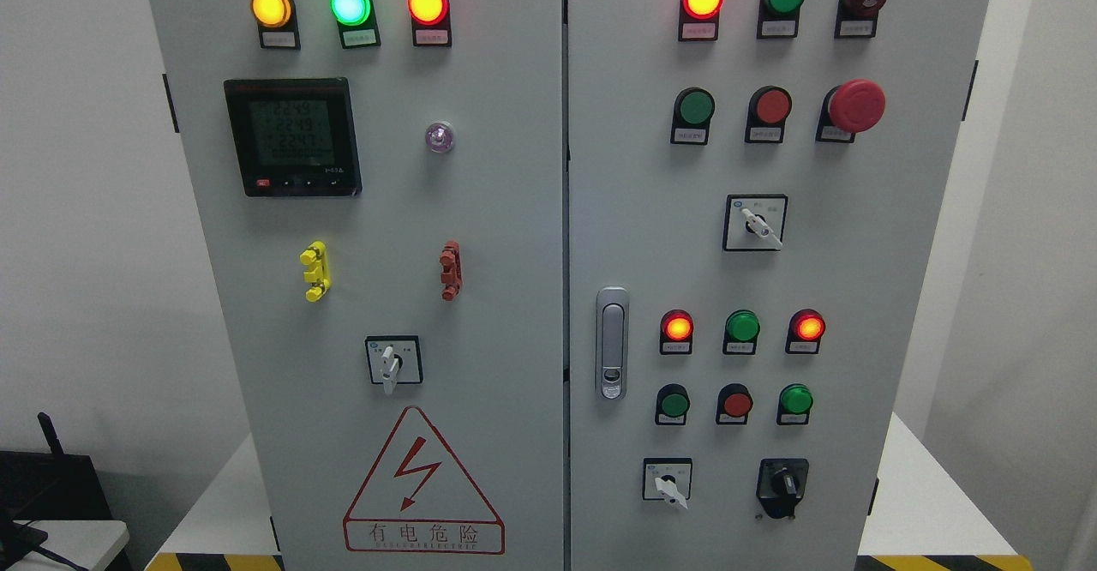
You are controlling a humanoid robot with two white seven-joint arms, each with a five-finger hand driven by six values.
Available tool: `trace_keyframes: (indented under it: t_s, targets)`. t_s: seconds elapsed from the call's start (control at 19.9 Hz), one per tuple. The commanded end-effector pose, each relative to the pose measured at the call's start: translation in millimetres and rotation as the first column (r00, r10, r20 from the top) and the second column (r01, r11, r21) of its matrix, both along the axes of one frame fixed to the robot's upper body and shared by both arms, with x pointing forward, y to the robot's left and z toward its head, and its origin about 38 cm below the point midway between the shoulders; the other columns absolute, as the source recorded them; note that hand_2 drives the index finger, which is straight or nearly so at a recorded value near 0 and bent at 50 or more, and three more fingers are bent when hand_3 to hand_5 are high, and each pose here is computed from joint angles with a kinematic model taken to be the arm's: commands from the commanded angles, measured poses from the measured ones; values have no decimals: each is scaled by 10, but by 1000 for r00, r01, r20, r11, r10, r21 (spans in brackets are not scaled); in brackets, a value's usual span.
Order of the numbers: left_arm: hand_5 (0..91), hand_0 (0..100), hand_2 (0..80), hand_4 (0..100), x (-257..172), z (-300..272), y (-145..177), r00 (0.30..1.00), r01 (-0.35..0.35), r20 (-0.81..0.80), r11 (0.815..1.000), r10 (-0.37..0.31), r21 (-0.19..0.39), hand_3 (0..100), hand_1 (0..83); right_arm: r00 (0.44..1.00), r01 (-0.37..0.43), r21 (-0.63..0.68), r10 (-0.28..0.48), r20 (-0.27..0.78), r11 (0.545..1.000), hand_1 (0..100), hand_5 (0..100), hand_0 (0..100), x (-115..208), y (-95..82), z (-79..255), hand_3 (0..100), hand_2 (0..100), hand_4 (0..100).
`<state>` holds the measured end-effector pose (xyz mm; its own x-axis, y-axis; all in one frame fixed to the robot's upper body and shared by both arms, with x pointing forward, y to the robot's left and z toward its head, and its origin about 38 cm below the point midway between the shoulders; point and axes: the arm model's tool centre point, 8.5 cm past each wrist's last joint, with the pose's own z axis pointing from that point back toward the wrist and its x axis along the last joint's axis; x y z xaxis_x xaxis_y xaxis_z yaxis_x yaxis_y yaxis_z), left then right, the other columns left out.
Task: Turn on light switch 1
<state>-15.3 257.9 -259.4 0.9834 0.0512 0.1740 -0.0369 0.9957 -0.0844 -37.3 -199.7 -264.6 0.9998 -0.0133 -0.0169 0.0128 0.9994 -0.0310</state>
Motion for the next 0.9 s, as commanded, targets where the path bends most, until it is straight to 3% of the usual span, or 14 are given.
trace_keyframes:
  t_s: [0.0, 0.35, 0.65, 0.85]
  targets:
    - [81, 523, 0, 39, 116, -14, -190, 999, -21, 33, 999, 22, -30, 0, 0, 1000, 8, 2, -8, 0, 1000, 389, 0, 120, 6, 8, 0, 0, 0, 0]
    - [78, 522, 0, 51, 109, -8, -50, 999, -31, 36, 1000, 31, 1, 0, 0, 1000, 8, 2, -8, 0, 1000, 389, 0, 120, -2, 8, 0, 0, 0, 0]
    - [77, 522, 0, 65, 317, 5, 89, 981, -161, 110, 987, 158, 22, 0, 0, 1000, 8, 2, -8, -1, 1000, 389, 0, 120, -4, 8, 0, 0, 0, 0]
    - [73, 516, 0, 70, 314, 27, 228, 974, -182, 144, 982, 174, 44, 0, 0, 1000, 8, 2, -8, 2, 1000, 389, 0, 120, 8, 8, 0, 0, 0, 0]
